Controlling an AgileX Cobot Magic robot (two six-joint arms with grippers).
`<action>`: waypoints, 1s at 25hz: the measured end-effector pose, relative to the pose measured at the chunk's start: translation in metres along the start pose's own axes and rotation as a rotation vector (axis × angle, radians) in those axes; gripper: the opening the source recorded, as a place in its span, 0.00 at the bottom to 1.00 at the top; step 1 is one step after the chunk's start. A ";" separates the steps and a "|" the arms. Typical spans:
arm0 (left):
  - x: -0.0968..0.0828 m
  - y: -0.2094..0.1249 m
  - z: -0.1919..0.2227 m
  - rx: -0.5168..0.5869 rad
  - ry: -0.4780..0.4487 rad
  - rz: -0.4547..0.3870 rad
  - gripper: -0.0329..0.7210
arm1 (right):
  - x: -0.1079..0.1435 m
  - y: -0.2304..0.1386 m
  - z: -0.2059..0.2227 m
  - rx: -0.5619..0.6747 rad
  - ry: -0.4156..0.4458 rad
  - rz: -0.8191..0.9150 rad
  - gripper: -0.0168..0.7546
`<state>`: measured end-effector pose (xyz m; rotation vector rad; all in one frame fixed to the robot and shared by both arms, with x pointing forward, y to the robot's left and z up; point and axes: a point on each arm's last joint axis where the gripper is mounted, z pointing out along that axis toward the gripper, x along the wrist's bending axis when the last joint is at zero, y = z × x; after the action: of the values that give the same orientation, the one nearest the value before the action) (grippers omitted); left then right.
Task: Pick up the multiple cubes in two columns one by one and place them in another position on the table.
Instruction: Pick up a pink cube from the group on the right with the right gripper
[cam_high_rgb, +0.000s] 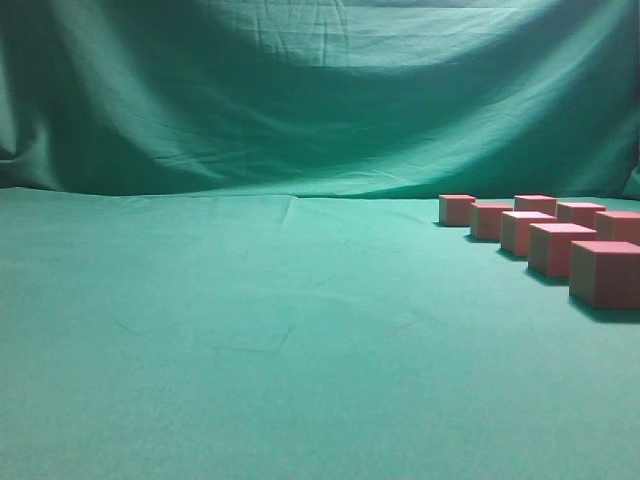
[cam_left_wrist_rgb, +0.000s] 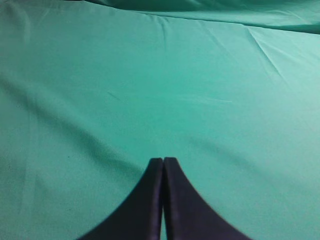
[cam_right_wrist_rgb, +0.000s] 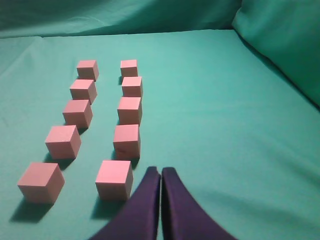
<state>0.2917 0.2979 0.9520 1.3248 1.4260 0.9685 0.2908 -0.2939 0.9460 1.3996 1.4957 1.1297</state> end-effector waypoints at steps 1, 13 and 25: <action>0.000 0.000 0.000 0.000 0.000 0.000 0.04 | 0.000 0.000 0.000 0.000 0.000 0.000 0.02; 0.000 0.000 0.000 0.000 0.000 0.000 0.04 | 0.000 0.000 0.000 0.000 0.000 0.000 0.02; 0.000 0.000 0.000 0.000 0.000 0.000 0.04 | 0.000 0.000 0.000 0.000 0.000 0.000 0.02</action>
<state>0.2917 0.2979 0.9520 1.3248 1.4260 0.9685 0.2908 -0.2939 0.9460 1.3996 1.4957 1.1297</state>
